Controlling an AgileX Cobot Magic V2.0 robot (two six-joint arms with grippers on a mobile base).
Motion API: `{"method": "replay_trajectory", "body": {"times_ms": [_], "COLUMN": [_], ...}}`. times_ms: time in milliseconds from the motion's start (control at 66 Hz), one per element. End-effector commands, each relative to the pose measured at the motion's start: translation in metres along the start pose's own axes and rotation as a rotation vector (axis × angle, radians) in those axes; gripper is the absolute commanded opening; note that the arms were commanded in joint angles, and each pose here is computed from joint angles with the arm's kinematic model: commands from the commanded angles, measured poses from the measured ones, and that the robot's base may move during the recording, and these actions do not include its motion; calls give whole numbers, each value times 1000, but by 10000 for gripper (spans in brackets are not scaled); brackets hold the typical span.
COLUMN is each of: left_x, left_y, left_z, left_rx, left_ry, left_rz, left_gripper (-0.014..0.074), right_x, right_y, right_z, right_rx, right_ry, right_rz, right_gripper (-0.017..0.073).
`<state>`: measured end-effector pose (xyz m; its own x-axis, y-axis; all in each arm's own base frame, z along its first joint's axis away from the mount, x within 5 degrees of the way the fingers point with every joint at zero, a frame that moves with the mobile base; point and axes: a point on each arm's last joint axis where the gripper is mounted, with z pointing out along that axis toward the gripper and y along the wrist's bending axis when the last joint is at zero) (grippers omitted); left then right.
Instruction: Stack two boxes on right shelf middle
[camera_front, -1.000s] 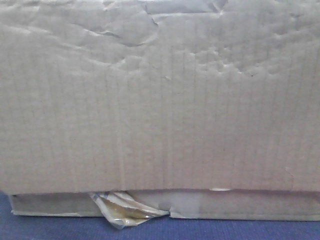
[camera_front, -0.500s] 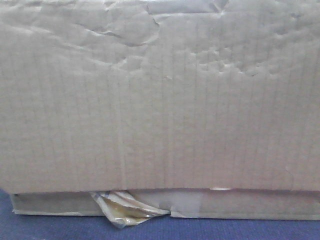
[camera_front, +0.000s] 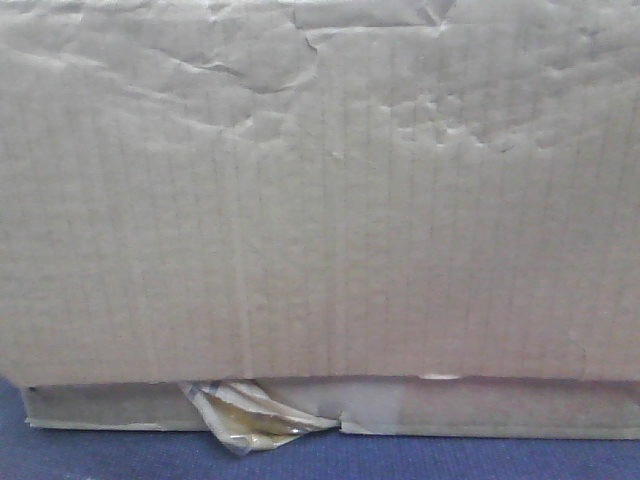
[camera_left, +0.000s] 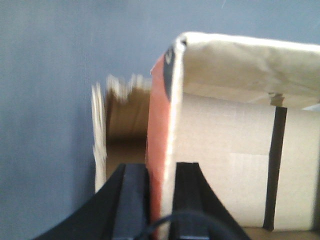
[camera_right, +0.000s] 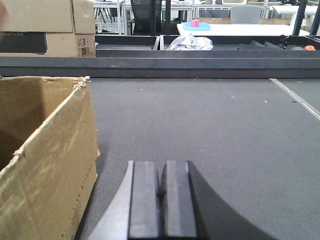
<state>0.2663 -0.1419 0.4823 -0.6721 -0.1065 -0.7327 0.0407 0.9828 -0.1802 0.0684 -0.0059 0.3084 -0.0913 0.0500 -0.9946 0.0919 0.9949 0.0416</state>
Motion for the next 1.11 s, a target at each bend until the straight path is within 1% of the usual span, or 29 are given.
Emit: {"method": "replay_trajectory", "body": {"times_ms": [0,30,45,91,167,197,242,409,500,621,667,788,1091], "left_x": [13,18,21,29,42,45,51,59,64,70,70,72,72], "left_y": [-7,-8,-8,-11,-16,-16,-21,-26,-30,-32,-33,-34,-34], "left_z": [21,29,33,42,55,60,68,92,102,117,119,119,119], "left_rx": [-18,-32,-39,-50,-65,-74,-81,-114,-114,-135,-136,-123,-123], "left_ry": [50,76,89,122,176,189,213,263,298,325,331,346,346], "left_rz": [-12,-9,-17,-21,-8,-17,-9,-12,-16,-5,-4,-24,-24], "left_gripper": [-111,-111,-111,-111,-111,-111,-111,-111,-111,-111,-111,-111,-110], "right_x": [-4,-4,-4,-4,-4,-4,-4,-4,-4,-4,-4,-4,-4], "right_y": [0,0,0,0,0,0,0,0,0,0,0,0,0], "right_z": [1,1,1,1,1,1,1,1,1,1,1,1,1], "right_rx": [4,4,4,4,4,4,4,4,4,4,4,4,4], "right_ry": [-22,-22,-22,-22,-22,-22,-22,-22,-22,-22,-22,-22,-22], "right_rz": [-3,-3,-3,-3,-3,-3,-3,-3,-3,-3,-3,-3,-3], "right_gripper": [-169,-169,-169,-169,-169,-169,-169,-169,-169,-169,-169,-169,-169]}}
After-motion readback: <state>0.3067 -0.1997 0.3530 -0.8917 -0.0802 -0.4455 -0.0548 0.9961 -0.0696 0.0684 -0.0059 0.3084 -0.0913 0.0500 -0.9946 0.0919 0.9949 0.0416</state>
